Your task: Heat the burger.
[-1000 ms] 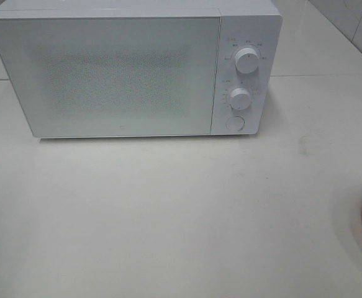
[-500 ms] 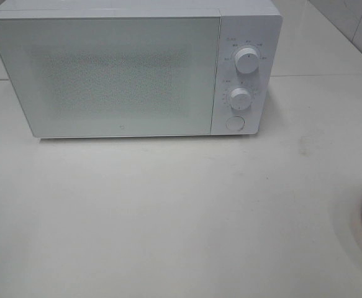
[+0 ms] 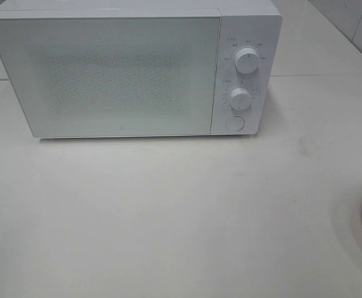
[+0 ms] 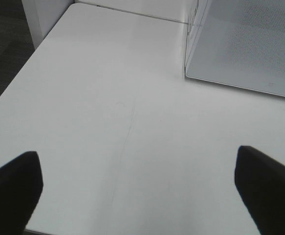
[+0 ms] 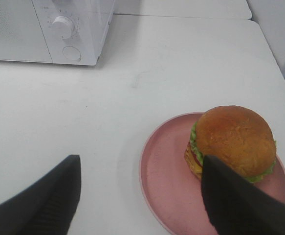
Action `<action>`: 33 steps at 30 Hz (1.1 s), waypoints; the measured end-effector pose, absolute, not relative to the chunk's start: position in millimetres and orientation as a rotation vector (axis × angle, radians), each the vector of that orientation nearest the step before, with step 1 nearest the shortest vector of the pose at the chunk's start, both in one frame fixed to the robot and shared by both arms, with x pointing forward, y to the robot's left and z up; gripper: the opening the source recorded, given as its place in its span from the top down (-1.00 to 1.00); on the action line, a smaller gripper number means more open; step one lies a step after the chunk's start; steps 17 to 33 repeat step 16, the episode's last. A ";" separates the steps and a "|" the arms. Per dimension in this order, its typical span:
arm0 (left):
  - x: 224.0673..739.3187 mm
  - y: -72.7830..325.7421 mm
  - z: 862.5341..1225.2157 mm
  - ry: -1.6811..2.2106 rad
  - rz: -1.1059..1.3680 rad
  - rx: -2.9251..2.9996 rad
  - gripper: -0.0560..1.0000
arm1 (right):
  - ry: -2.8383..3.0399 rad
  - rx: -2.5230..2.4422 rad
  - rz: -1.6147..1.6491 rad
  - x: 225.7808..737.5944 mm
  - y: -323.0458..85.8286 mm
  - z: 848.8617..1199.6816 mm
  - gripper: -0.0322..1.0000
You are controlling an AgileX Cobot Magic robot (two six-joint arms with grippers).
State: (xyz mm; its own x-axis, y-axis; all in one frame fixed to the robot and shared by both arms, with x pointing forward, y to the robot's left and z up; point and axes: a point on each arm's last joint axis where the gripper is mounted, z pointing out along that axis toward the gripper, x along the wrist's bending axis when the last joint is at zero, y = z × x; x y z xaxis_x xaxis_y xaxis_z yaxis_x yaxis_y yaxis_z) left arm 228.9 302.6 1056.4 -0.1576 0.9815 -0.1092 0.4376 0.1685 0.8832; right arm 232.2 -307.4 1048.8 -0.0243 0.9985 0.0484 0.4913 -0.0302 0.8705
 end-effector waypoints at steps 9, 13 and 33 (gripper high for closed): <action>228.9 302.6 1056.4 1.712 0.934 1.360 -0.98 | 1.587 1.594 0.979 232.2 -307.4 1048.8 -0.39; 228.9 302.6 1056.4 1.712 0.934 1.360 -0.98 | 1.587 1.594 0.979 232.2 -307.4 1048.8 -0.39; 228.9 302.6 1056.4 1.712 0.934 1.360 -0.98 | 1.587 1.594 0.979 232.2 -307.4 1048.8 -0.39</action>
